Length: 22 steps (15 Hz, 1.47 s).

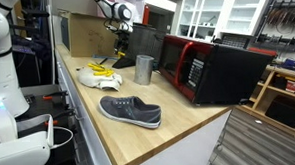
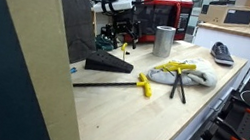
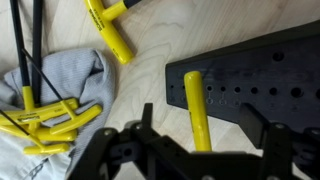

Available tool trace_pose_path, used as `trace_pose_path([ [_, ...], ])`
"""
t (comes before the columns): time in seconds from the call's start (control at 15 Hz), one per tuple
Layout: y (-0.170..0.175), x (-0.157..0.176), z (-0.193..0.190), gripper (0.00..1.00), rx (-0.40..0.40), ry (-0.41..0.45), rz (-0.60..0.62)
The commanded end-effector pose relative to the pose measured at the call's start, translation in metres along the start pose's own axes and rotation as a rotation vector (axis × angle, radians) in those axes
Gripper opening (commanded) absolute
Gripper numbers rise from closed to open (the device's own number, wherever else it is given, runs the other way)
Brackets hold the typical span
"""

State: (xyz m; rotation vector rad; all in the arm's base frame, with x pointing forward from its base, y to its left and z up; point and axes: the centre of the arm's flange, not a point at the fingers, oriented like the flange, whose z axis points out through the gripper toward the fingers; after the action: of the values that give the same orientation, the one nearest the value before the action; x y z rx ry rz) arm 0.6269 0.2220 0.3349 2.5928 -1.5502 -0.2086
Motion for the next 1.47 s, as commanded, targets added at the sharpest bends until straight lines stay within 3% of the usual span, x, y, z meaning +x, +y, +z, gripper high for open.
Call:
trace_pose_path([
  [0.0,0.002,-0.002,-0.005,0.56,0.037,0.018,0.028],
  [0.33,0.001,-0.002,-0.007,0.18,0.054,0.021,0.026],
  [0.53,0.001,-0.004,-0.009,0.0,0.066,0.03,0.021],
  [0.67,0.002,-0.005,-0.012,0.04,0.078,0.037,0.016],
  [1.4,0.006,-0.013,-0.031,0.04,0.114,0.03,-0.011],
])
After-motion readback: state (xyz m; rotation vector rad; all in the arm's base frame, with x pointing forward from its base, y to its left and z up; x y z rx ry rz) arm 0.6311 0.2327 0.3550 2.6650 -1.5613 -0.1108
